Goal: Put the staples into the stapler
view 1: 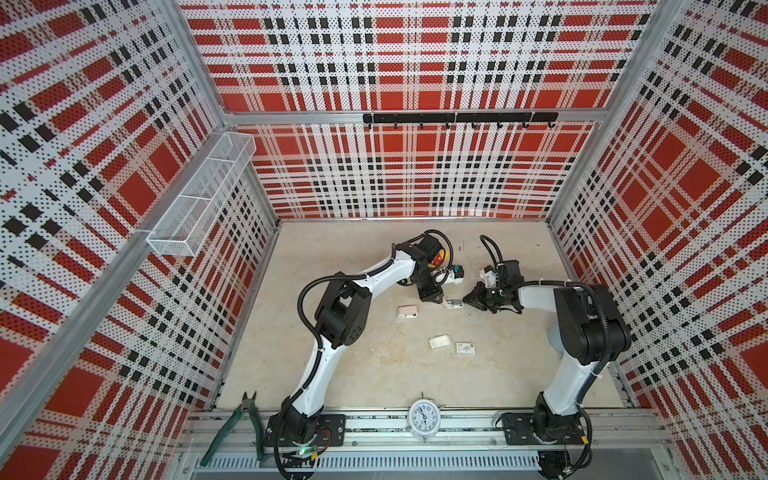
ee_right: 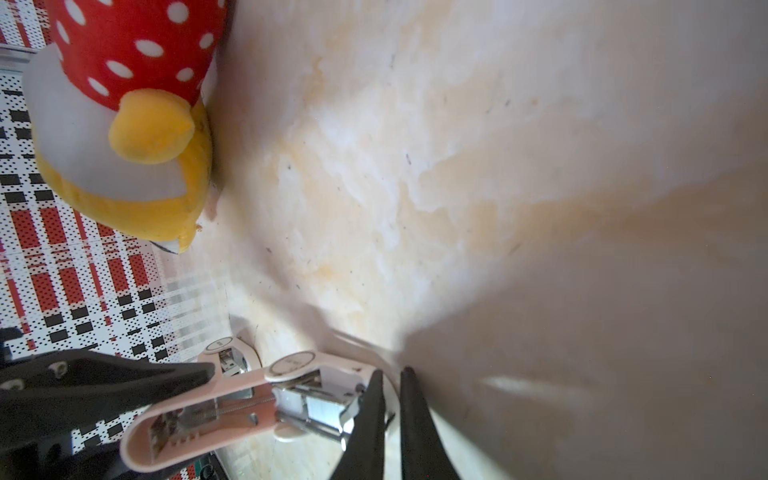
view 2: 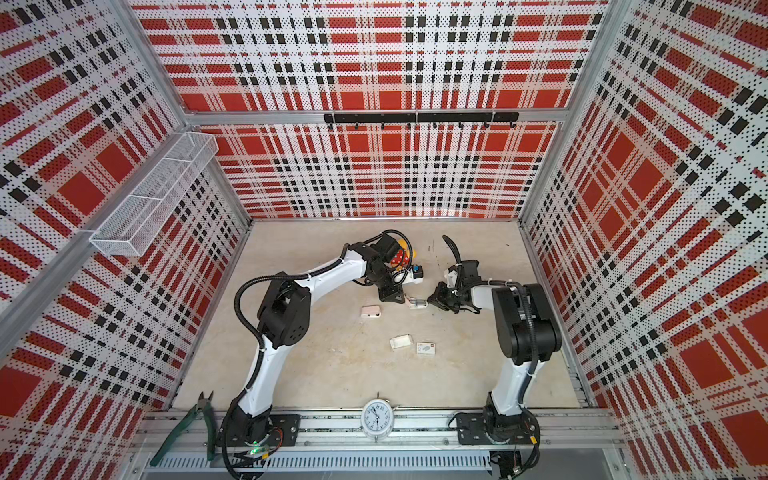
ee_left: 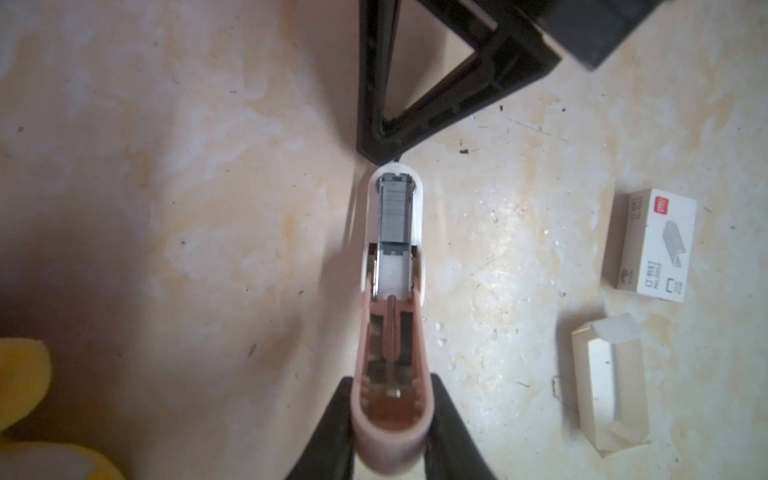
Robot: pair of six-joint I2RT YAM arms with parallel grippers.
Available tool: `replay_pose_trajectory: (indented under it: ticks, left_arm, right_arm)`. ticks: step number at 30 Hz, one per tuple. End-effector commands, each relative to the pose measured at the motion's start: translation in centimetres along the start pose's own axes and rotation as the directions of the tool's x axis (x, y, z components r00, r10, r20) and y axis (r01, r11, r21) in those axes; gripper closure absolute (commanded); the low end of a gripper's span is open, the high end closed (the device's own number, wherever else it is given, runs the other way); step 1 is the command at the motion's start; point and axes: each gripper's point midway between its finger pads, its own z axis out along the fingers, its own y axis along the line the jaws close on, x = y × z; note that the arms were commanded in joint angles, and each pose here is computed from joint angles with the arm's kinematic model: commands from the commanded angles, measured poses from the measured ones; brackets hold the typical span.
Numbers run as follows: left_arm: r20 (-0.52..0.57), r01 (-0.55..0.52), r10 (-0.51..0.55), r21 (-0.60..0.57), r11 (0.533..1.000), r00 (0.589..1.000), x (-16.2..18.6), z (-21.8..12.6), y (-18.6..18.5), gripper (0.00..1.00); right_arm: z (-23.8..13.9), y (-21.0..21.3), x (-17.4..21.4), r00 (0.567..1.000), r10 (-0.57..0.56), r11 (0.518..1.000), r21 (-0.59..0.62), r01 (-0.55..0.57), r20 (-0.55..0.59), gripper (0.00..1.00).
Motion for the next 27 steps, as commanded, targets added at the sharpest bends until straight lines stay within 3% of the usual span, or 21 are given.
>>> replay_pose_trajectory:
  ticks: [1,16,27]
  left_arm:
    - [0.013,-0.047,0.047,-0.009,0.999,0.999,-0.9,-1.2,-0.9,0.72]
    - [0.000,-0.072,0.072,-0.019,0.997,0.997,-1.5,-0.8,-1.5,0.74]
    - [-0.020,-0.091,0.091,-0.038,0.995,0.996,-1.8,-0.3,-1.6,0.70]
  right_arm:
    - [0.1,0.4,0.1,1.000,-0.019,0.999,-0.029,0.019,0.008,0.89]
    - [0.2,0.1,0.7,1.000,-0.012,0.999,-0.039,0.012,0.004,0.89]
    - [0.1,0.0,0.6,1.000,-0.021,0.999,-0.030,0.022,0.012,0.90]
